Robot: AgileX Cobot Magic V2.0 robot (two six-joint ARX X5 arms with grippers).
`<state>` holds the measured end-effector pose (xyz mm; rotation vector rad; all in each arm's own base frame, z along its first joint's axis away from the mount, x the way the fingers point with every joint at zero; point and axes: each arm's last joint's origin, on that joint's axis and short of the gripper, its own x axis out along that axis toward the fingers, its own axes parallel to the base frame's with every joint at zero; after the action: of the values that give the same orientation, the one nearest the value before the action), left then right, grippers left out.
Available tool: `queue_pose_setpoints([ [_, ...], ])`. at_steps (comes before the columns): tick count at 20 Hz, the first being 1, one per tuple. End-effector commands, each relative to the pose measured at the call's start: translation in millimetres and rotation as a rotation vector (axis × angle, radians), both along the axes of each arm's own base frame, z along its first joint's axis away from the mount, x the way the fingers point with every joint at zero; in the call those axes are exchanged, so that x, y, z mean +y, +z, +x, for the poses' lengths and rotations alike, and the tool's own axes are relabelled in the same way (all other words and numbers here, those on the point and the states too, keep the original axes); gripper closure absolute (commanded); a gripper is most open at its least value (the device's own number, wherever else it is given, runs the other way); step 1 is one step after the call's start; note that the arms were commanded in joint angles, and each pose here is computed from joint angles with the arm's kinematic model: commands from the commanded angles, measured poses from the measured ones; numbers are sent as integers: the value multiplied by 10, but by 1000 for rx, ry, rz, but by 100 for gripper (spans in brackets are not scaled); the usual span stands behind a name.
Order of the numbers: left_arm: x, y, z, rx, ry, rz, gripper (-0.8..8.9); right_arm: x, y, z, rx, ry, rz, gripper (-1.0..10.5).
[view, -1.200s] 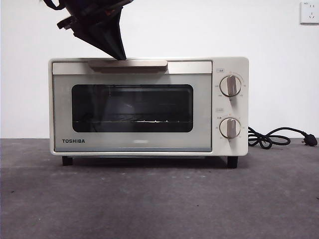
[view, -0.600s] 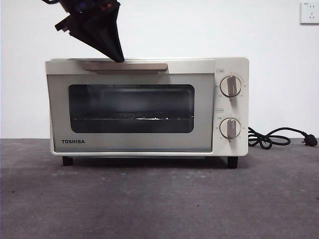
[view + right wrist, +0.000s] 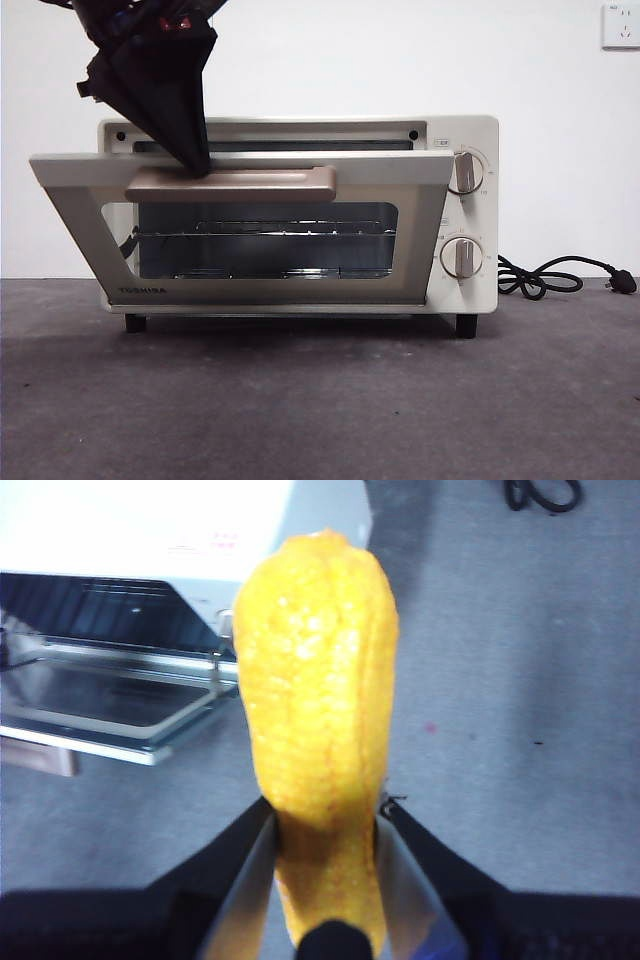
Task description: Take the corn from the table,put the corn in the oven
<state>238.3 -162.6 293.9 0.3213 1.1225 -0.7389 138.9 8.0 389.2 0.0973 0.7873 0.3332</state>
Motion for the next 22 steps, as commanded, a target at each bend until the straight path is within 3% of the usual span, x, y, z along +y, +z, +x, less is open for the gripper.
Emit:
queue_pose_setpoints([
  [1,-44,-107,15,24,-22,13,819,17,20,-9,-13,51,32,962],
  [5,-108,-94,-66,62,-71,-20,819,51,33,-21,-24,157,115,962],
  [14,-79,210,-315,-39,-112,-95,819,147,81,-50,-74,413,292,962],
  [19,69,573,-504,-198,-80,-234,819,407,179,-30,-168,586,302,962],
  [22,193,802,-661,-307,-70,-319,819,637,250,-43,-235,607,260,962],
])
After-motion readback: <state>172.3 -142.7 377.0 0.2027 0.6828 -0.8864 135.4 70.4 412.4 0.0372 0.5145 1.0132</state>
